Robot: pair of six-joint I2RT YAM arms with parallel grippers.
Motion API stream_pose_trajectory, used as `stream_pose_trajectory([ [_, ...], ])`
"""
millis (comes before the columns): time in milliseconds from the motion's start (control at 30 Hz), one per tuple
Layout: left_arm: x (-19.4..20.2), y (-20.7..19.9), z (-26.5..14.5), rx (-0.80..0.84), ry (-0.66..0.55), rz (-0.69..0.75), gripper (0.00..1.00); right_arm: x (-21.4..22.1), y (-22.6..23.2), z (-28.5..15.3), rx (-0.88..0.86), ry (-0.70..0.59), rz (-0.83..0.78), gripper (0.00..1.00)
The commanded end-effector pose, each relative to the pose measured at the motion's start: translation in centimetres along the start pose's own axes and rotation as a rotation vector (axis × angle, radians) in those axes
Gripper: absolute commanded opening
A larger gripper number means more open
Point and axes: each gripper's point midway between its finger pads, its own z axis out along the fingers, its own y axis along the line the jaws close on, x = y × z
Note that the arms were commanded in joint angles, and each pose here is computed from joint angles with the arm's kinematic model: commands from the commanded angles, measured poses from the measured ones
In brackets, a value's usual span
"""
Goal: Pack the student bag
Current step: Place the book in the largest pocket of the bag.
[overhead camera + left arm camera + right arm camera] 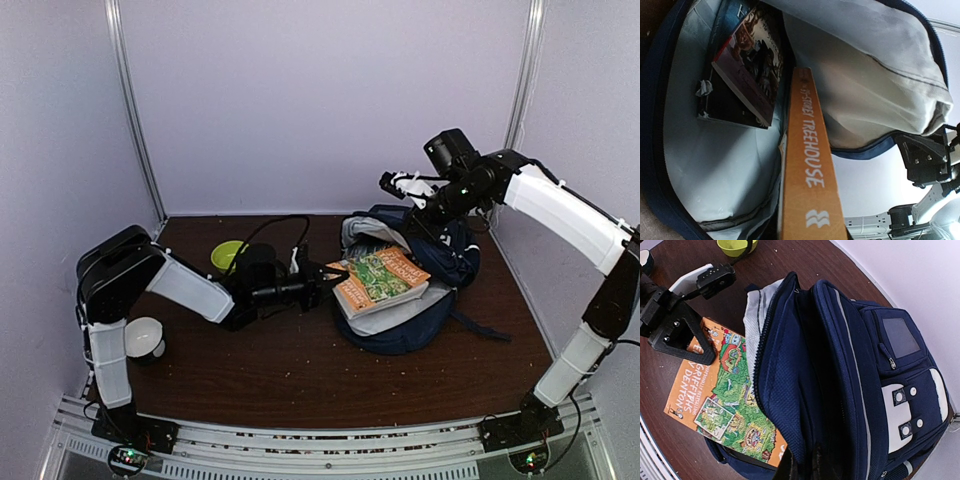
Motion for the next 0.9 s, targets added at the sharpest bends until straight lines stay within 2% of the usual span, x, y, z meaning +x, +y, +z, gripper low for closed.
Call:
stream_pose_trajectory([
  [0,-1.7,-3.8,1.3,0.105,-0.057,0.076,0.0,-3.9,-0.2,-3.7,0.022,-0.197,-0.019,0.0],
  [300,-3.6,-3.0,4.4,0.175,-0.066,0.047,0.0,-3.5,0.8,-3.8,-0.017,-0.201,-0.03,0.0],
  [533,-6.4,-1.0,4.5,0.096,-0.184,0.038,0.0,-3.4,1.6,-3.7,-0.049,-0.207,-0.041,0.0],
  [867,-9.5,0.0,7.6,0.044,-0.3,-0.003,0.0,-3.1,2.6,-3.3,-0.077,-0.199,-0.059,0.0],
])
